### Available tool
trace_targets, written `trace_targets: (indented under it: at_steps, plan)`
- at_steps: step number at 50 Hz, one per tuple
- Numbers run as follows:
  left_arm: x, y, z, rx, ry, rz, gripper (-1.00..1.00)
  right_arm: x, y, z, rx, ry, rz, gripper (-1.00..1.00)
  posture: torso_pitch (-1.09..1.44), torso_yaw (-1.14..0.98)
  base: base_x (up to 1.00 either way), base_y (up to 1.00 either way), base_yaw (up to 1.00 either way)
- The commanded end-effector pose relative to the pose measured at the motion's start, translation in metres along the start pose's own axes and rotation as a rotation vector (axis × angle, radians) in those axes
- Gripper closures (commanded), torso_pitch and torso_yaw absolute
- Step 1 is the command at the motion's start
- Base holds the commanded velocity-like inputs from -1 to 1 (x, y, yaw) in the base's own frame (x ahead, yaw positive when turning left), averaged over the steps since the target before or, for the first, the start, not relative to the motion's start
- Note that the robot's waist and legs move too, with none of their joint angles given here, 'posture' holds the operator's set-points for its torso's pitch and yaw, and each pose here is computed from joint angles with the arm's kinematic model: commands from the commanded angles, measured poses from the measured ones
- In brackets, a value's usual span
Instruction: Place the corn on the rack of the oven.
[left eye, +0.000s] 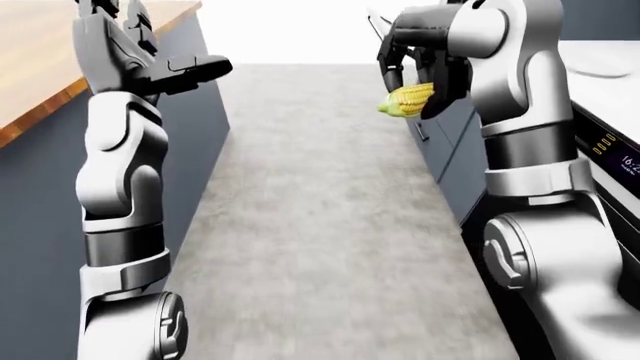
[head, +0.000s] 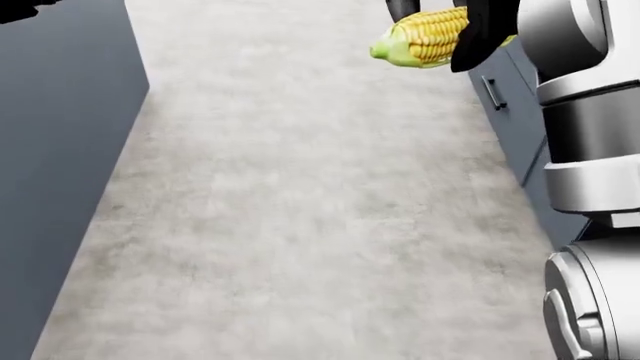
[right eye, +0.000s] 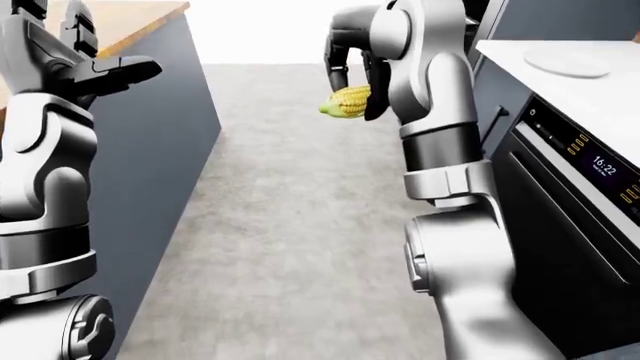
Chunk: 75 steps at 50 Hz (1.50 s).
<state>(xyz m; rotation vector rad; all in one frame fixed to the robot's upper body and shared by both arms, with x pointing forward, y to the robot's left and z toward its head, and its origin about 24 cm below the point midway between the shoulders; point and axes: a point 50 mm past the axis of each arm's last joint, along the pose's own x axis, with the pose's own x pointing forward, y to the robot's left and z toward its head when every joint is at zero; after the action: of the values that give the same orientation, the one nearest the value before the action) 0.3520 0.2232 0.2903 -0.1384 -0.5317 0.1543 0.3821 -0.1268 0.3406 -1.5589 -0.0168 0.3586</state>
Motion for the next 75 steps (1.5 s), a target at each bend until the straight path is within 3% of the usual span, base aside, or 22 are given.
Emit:
trace_targets:
  at_steps: [1, 22, 52, 75]
  plan:
    - [0.004, -0.006, 0.022, -0.009, -0.093, -0.026, -1.0, -0.012, -0.02, -0.003, -0.007, 0.011, -0.084, 1.0, 0.0, 0.0, 0.0, 0.0, 0.0]
    - [0.004, -0.006, 0.021, -0.01, -0.091, -0.028, -1.0, -0.015, -0.032, -0.007, -0.016, 0.032, -0.133, 1.0, 0.0, 0.0, 0.11, -0.01, 0.0]
    - [0.003, -0.007, 0.022, -0.009, -0.094, -0.029, -1.0, -0.016, -0.03, -0.009, -0.013, 0.036, -0.127, 1.0, 0.0, 0.0, 0.48, -0.19, 0.0]
    - [0.002, -0.008, 0.022, -0.01, -0.093, -0.032, -1.0, -0.038, -0.072, -0.009, -0.057, 0.054, -0.18, 1.0, 0.0, 0.0, 0.48, -0.2, 0.0]
